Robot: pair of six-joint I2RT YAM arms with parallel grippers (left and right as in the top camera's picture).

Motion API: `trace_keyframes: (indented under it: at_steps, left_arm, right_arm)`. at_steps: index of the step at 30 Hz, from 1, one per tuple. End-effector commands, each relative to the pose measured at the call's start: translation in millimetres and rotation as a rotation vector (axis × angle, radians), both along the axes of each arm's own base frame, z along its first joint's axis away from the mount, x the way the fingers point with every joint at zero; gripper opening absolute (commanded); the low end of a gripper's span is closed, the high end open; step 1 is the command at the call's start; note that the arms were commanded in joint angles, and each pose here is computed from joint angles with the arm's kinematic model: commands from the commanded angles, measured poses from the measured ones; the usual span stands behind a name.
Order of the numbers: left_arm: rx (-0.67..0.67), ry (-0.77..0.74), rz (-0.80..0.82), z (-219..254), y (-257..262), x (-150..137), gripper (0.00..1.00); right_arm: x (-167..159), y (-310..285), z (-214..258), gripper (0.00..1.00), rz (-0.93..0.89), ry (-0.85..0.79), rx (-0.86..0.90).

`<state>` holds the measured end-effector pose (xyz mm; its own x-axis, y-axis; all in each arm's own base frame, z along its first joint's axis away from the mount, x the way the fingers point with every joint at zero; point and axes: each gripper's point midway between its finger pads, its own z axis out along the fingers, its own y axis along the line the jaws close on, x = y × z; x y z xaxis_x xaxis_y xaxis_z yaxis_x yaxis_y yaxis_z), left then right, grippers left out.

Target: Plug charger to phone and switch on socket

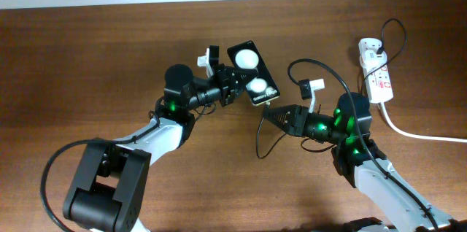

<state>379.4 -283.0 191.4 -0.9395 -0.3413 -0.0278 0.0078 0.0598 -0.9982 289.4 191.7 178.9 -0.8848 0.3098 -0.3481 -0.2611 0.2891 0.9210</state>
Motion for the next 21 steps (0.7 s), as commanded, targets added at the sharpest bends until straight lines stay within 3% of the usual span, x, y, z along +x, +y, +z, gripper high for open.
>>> trace_keyframes:
  at_steps: [1,21]
  left_arm:
    - [-0.013,-0.038,-0.155,9,-17,-28,0.00]
    - [-0.005,-0.095,-0.231,10,-14,-38,0.00]
  right_arm:
    - [13,-6,-1,0.04,-0.062,-0.017,-0.020]
    - [17,-41,5,0.04,-0.069,-0.024,0.020]
